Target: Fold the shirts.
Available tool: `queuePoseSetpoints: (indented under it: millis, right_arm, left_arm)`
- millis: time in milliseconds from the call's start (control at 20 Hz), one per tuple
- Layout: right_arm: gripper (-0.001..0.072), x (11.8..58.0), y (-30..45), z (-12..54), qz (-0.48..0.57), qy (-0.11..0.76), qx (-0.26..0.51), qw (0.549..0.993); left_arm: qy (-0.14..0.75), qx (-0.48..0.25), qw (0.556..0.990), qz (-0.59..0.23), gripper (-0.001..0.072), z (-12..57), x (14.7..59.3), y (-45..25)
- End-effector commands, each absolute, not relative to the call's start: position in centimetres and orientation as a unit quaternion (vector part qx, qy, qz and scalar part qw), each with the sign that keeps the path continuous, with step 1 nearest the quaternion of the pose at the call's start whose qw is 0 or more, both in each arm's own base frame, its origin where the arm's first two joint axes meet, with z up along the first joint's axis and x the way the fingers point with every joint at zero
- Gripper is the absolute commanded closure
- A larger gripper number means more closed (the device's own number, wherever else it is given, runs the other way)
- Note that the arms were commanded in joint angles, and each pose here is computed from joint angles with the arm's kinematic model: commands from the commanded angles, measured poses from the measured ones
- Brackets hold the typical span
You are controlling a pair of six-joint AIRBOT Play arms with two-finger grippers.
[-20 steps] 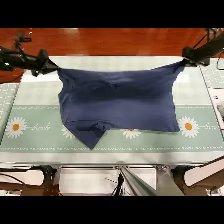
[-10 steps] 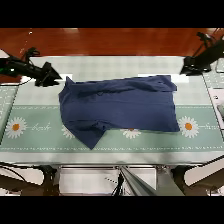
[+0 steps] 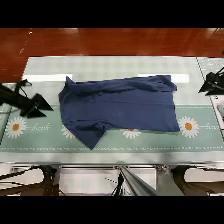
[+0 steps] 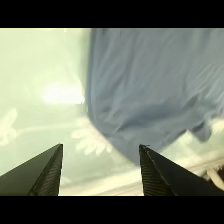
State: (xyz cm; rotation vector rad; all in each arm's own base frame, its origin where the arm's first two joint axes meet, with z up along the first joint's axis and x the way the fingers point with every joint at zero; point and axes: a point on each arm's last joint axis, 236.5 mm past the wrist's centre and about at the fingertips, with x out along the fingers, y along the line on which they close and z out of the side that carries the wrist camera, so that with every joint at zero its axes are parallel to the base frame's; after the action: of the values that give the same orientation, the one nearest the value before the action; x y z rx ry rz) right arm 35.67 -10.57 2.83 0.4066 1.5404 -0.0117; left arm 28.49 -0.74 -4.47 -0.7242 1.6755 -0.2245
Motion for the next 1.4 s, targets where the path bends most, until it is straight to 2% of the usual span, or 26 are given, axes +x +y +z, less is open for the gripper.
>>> queuePoseSetpoints:
  millis: [0, 300, 550, 600, 650, 700, 850, 900, 1050, 1100, 1250, 1350]
  right_arm:
    - [0.0291, 34.2, -8.9, 0.8, 0.017, 0.678, 0.21, 0.705]
    - [0.0291, 33.4, -8.5, -0.1, 0.02, 0.679, 0.21, 0.703]
    - [0.0291, 33.2, -8.4, -0.1, 0.021, 0.681, 0.211, 0.701]
    - [0.0291, 33.1, -8.3, -0.1, 0.022, 0.683, 0.211, 0.699]
    - [0.0291, 32.9, -8.3, 0.0, 0.023, 0.685, 0.211, 0.696]
    - [0.0289, 32.7, -8.3, 0.0, 0.022, 0.689, 0.209, 0.694]
    - [0.0225, 31.1, -9.5, -0.7, 0.003, 0.711, 0.187, 0.677]
    - [0.0225, 30.3, -9.5, -1.3, 0.0, 0.718, 0.193, 0.669]
    - [0.0221, 26.7, -7.1, -3.8, 0.026, 0.733, 0.254, 0.631]
    - [0.0149, 25.7, -6.0, -4.8, 0.04, 0.731, 0.275, 0.623]
    - [0.0142, 23.6, -4.3, -7.1, 0.048, 0.741, 0.303, 0.598]
    - [0.0143, 23.7, -3.0, -7.8, 0.057, 0.73, 0.329, 0.597]
  left_arm:
    - [0.731, -0.343, 0.581, -0.103, 0.0124, -7.8, 25.1, -2.8]
    - [0.686, -0.363, 0.622, -0.105, 0.0124, -8.9, 28.2, -4.6]
    - [0.721, -0.365, 0.575, -0.128, 0.014, -11.7, 27.6, -8.4]
    - [0.72, -0.368, 0.575, -0.127, 0.033, -11.9, 28.1, -8.6]
    - [0.719, -0.37, 0.575, -0.123, 0.0549, -12.2, 28.6, -8.4]
    - [0.717, -0.369, 0.579, -0.123, 0.0679, -12.1, 29.1, -8.3]
    - [0.703, -0.36, 0.599, -0.134, 0.0677, -10.5, 30.7, -8.0]
    - [0.698, -0.355, 0.606, -0.14, 0.0677, -9.9, 31.1, -8.0]
    - [0.675, -0.338, 0.638, -0.155, 0.0676, -7.9, 32.6, -7.6]
    - [0.669, -0.333, 0.645, -0.16, 0.0676, -7.3, 32.9, -7.6]
    - [0.658, -0.325, 0.658, -0.169, 0.0677, -5.7, 33.5, -7.5]
    - [0.658, -0.324, 0.658, -0.172, 0.0677, -5.4, 33.5, -7.6]
